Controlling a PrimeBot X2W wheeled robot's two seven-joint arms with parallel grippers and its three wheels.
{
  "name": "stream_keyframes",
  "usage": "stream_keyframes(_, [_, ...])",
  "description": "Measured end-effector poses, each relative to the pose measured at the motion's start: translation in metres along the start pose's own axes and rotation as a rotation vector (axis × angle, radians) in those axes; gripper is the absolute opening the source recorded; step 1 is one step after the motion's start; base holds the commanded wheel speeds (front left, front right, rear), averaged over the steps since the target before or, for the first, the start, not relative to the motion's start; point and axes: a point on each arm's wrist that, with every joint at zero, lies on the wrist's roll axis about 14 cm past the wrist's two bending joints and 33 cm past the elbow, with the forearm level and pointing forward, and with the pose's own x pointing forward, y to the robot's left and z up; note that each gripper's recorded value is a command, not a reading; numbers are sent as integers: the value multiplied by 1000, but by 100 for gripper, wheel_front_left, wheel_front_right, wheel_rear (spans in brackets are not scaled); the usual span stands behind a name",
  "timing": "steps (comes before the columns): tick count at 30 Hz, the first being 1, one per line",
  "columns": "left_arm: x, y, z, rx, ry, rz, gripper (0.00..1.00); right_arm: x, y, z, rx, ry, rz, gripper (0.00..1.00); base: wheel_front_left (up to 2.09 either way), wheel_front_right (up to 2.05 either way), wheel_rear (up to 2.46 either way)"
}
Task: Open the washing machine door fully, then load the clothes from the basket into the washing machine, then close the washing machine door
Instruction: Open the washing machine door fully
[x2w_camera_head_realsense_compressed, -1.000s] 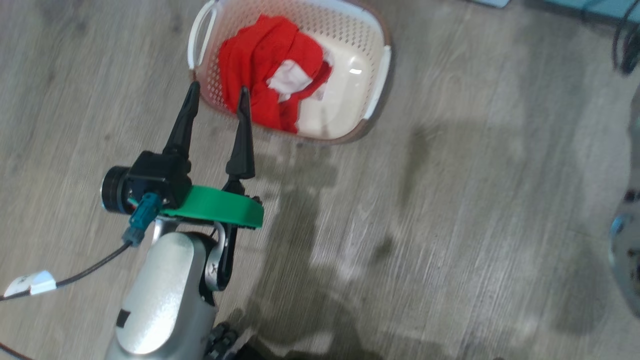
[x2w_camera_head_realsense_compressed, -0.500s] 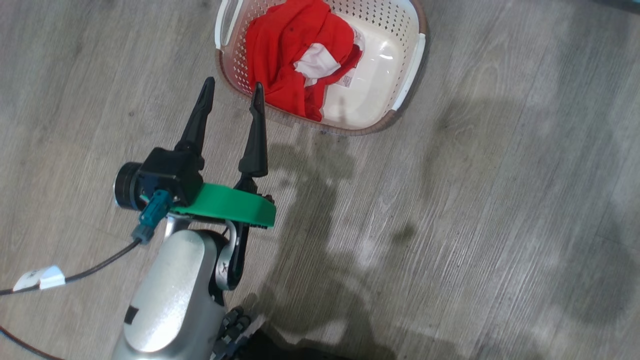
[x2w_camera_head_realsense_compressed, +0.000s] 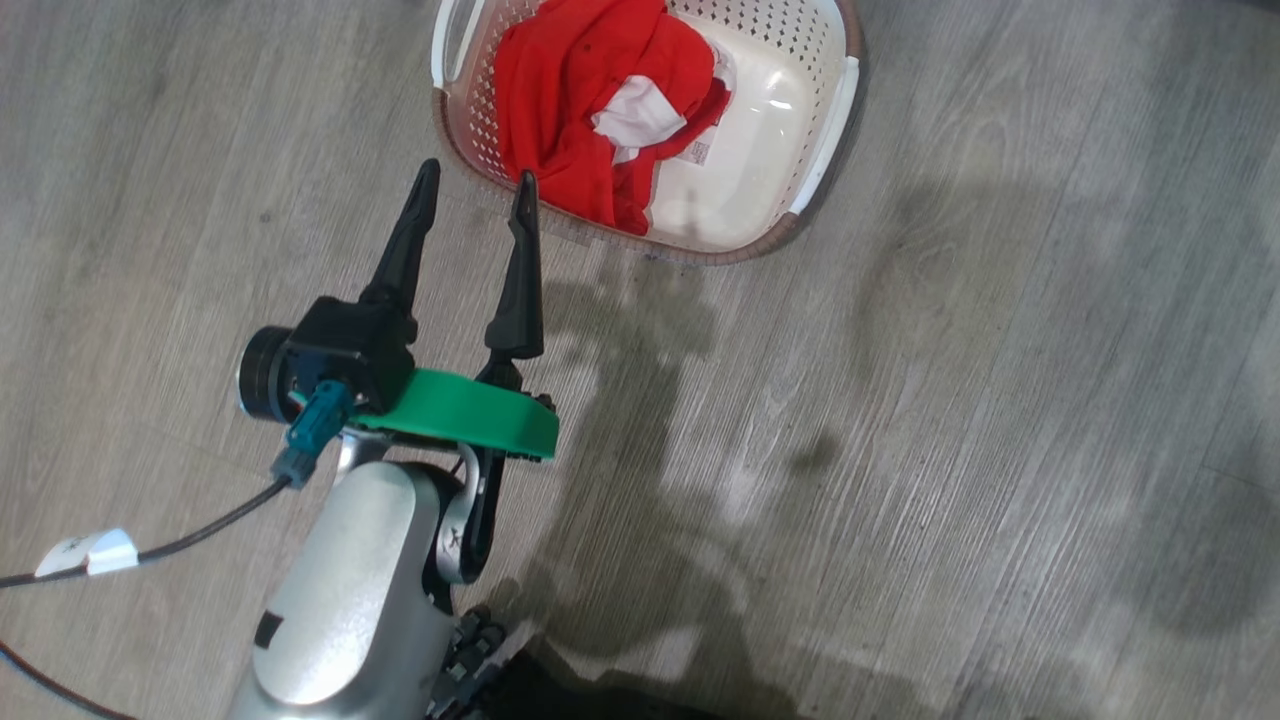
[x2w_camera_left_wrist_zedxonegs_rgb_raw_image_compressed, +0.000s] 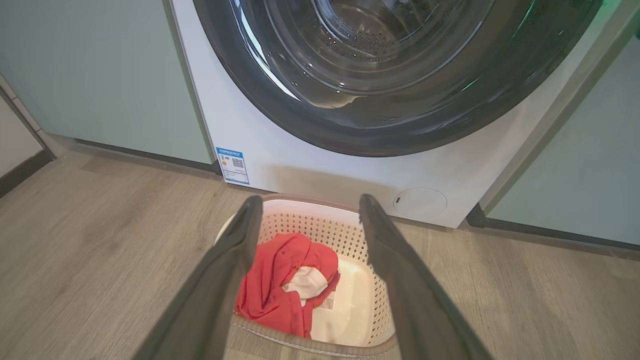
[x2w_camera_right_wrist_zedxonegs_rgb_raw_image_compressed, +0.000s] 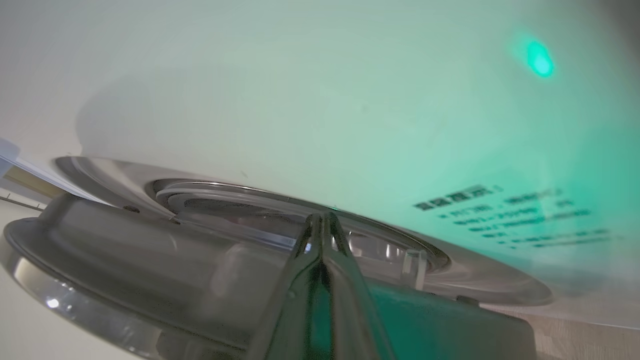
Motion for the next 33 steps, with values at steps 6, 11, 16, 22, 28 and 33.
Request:
stream_keyframes(6, [-2, 0, 1, 1, 0, -2, 100, -1, 2, -7, 12, 54, 0, 0, 0, 0, 0])
stream_keyframes(11, [-3, -2, 5, -11, -8, -4, 100, -6, 3, -13, 13, 101, -6, 0, 0, 0, 0])
stream_keyframes(16, [-5, -2, 12, -17, -21, -5, 100, -14, 1, -26, 18, 152, -17, 0, 0, 0, 0])
stream_keyframes(22, [-10, -2, 26, -21, -53, -6, 100, -29, 0, -51, 24, 218, -35, 0, 0, 0, 0])
stream_keyframes(28, [-26, -1, 33, -20, -65, -9, 100, -48, 9, -67, 51, 262, -33, 0, 0, 0, 0])
stream_keyframes(33, [-38, -1, 47, -19, -98, -13, 100, -65, 21, -89, 82, 308, -18, 0, 0, 0, 0])
